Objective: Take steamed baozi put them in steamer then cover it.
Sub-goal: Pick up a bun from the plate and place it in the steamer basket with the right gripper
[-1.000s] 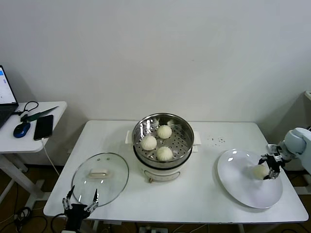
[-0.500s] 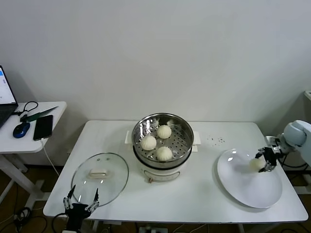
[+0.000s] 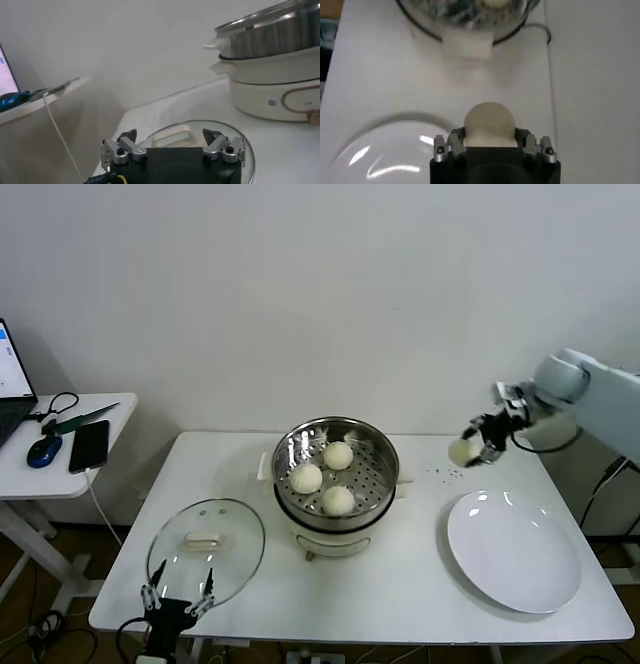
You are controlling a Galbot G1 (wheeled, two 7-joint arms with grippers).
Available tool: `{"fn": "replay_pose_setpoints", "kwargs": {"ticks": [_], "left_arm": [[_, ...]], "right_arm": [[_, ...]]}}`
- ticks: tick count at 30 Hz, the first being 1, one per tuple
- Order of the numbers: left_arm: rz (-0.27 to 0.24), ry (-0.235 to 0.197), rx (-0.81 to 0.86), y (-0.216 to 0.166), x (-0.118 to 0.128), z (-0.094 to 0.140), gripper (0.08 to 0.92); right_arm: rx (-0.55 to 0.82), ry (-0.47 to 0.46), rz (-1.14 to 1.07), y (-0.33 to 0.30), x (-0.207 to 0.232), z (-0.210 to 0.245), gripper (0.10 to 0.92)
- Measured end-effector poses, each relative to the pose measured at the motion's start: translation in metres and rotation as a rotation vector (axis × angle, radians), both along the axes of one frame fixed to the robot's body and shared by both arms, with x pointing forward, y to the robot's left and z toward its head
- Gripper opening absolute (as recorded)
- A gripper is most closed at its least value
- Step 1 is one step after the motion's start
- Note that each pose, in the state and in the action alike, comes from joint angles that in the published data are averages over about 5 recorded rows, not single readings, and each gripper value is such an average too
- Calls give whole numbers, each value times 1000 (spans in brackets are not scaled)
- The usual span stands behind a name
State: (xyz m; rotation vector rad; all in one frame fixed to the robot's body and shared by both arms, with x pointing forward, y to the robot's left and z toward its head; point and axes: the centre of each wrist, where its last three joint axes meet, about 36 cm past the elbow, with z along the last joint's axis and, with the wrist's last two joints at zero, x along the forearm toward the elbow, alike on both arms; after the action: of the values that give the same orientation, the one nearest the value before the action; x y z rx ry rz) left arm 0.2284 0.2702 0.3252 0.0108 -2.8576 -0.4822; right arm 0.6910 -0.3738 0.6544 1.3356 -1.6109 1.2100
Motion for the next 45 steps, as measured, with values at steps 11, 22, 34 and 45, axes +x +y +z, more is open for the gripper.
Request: {"fn": "replay_pose_setpoints", "kwargs": {"ticks": [11,22,34,45], "left_arm": [[-25,-10,11,-6,8,4,823],[-26,-9,12,-3,10,4,823],[-28,-16,9,-1,16,5,823],[-29,-14,10,-2,17,5,823]], "right_arm": [[20,54,63,115,15,30,665],[-87,84,105,192,25,0,670],[-166,121,129,215,20,-42,674],[-189,123,134,221,17,-55,813]]}}
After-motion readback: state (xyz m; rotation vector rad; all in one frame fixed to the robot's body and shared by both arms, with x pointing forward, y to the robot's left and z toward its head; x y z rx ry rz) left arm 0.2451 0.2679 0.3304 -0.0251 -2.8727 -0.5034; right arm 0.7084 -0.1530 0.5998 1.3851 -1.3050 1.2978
